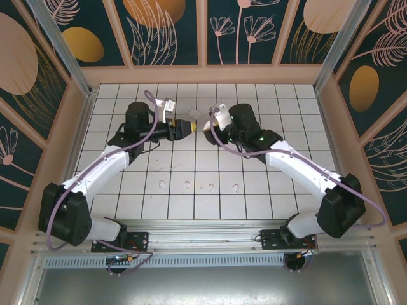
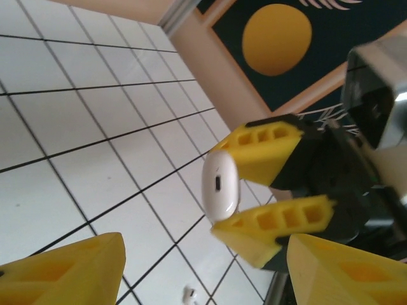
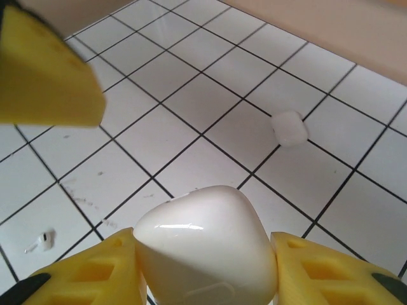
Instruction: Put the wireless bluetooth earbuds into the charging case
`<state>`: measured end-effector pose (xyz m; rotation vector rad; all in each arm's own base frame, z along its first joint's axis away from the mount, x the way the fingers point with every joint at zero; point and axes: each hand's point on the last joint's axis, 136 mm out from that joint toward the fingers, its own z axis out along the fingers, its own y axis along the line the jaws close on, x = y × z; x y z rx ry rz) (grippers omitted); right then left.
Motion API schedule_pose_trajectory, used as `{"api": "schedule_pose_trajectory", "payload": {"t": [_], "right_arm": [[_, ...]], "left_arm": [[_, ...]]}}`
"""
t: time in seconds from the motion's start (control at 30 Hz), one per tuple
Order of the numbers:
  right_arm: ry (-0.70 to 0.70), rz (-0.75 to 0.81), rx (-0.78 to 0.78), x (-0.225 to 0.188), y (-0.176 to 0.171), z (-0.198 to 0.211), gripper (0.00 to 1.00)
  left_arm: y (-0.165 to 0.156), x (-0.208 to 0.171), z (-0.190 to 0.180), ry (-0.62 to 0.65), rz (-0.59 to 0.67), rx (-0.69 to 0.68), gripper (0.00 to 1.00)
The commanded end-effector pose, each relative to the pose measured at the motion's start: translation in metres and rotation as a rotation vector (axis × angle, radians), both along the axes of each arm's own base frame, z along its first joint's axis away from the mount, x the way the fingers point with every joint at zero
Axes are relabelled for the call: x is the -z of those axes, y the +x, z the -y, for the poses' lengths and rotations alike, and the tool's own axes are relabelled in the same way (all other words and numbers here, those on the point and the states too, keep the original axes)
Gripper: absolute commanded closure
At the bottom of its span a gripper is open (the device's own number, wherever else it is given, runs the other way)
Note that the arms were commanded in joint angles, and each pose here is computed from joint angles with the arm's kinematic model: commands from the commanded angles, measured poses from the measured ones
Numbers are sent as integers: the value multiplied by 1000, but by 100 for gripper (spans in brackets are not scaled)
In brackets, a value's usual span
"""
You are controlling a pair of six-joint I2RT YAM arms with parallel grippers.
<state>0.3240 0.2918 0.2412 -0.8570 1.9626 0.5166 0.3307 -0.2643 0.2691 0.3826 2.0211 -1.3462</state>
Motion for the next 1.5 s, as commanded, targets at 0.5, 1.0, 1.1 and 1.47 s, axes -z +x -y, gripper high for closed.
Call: {"api": "schedule_pose_trajectory", "payload": {"t": [0.5, 1.0, 1.1, 1.47], "right_arm": [[-100, 433, -319, -21, -49, -19, 73], [-106, 456, -323, -25, -44, -24, 73], [-95, 443, -301, -26, -40, -23, 63], [541, 94, -98, -122, -13, 38, 29]], "left_arm": [[-27, -5, 45, 0, -75, 172, 44], [-36, 22, 46, 57, -107, 208, 75], [-34, 19, 47, 52, -94, 208, 89], [11, -26, 22, -125, 129, -44, 98]]}}
